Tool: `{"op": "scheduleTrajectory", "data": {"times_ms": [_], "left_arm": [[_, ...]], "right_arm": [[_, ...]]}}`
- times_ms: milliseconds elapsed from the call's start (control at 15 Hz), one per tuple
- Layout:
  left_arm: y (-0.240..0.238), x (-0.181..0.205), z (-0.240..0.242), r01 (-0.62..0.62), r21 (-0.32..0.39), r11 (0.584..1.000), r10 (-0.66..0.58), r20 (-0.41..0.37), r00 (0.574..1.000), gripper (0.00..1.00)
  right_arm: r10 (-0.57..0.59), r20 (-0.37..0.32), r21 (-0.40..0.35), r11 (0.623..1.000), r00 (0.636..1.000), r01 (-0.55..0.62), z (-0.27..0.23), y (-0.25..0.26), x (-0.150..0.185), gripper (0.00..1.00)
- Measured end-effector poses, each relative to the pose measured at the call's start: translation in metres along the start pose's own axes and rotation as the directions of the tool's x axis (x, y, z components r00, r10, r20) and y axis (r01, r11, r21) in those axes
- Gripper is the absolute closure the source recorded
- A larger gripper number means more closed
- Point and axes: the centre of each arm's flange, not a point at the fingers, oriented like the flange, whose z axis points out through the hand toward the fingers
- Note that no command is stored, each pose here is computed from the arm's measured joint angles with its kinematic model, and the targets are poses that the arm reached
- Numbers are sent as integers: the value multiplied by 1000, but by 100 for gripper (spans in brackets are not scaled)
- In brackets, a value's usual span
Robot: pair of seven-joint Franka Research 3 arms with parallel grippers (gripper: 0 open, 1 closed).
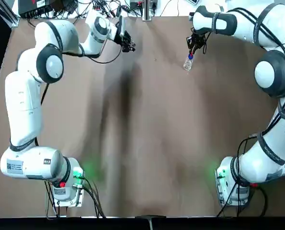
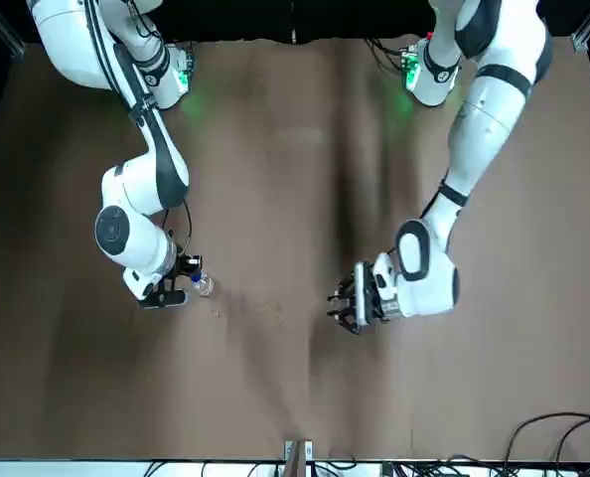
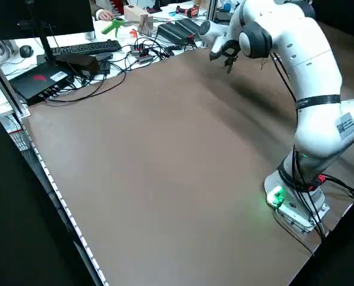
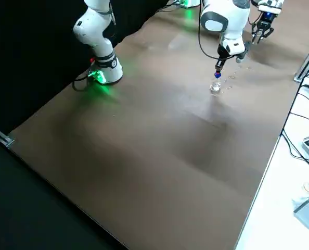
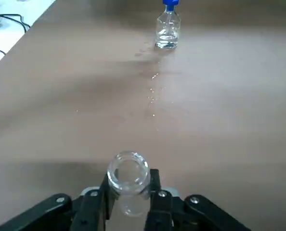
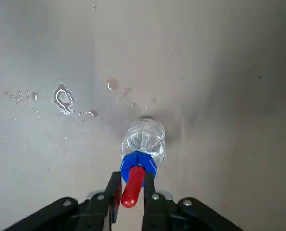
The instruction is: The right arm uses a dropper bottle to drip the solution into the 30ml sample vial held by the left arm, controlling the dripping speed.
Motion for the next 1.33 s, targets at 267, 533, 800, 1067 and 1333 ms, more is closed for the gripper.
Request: {"op": "scheduleTrajectory", "data": {"times_ms": [267,533,800,1067,1333], "left_arm": [[8,29,16,-11,23,1000,9,49,999,69],[12,39,21,-3,20,1000,1,56,998,69],[23,58,40,10,38,999,-12,66,998,69],[29,68,50,3,38,999,-7,100,995,69],[28,74,47,12,42,999,-18,137,990,69]], "right_arm": [[0,2,0,1000,1000,0,0,0,0,75],[0,3,-1,1000,1000,0,1,0,0,87],[1,3,-1,1000,1000,-1,1,1,0,96],[2,3,-1,1000,1000,-2,1,1,0,96],[4,3,-2,1000,1000,-4,1,1,0,96]]}}
